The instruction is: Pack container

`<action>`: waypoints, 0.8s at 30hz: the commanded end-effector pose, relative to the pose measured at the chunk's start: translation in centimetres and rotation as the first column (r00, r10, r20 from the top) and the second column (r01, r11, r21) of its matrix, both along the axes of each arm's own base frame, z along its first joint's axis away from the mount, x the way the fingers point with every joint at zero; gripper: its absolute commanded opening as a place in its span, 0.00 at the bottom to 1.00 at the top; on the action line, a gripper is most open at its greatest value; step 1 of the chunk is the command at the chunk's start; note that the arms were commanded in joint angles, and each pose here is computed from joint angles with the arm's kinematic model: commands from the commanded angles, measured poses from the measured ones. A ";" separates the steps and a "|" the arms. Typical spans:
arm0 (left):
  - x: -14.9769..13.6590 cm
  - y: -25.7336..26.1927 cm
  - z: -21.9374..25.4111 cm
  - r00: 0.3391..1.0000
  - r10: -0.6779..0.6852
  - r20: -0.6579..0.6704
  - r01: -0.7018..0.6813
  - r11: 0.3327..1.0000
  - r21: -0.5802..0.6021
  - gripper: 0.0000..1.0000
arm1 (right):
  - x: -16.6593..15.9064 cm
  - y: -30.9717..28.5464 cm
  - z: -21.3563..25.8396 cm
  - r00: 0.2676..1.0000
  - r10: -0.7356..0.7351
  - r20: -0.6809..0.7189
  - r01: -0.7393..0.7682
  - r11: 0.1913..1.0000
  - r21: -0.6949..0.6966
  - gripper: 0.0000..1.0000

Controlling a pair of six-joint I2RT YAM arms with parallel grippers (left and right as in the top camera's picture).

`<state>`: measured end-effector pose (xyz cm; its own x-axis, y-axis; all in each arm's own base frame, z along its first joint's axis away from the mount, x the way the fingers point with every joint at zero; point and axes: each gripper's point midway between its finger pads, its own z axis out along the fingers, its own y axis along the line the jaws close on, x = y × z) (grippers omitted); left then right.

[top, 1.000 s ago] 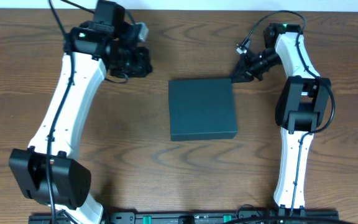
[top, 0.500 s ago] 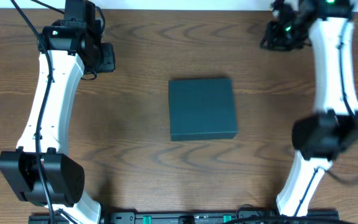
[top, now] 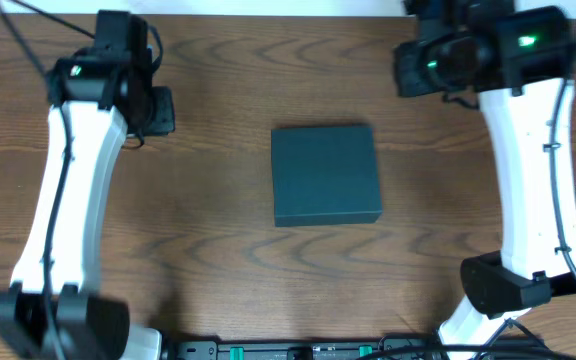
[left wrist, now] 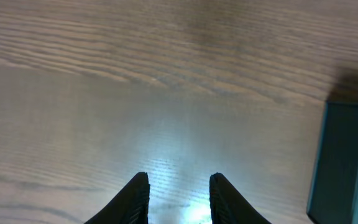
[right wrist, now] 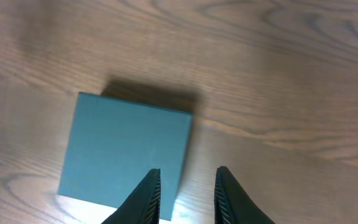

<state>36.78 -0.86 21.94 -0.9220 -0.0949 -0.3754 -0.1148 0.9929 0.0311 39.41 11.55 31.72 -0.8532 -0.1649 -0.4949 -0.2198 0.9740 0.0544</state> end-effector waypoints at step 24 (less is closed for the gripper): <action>-4.6 -4.1 -6.6 0.988 -0.155 -0.006 0.151 0.966 -0.211 0.32 | -4.1 8.0 -21.7 0.942 0.126 -0.310 -0.133 0.991 -0.001 0.07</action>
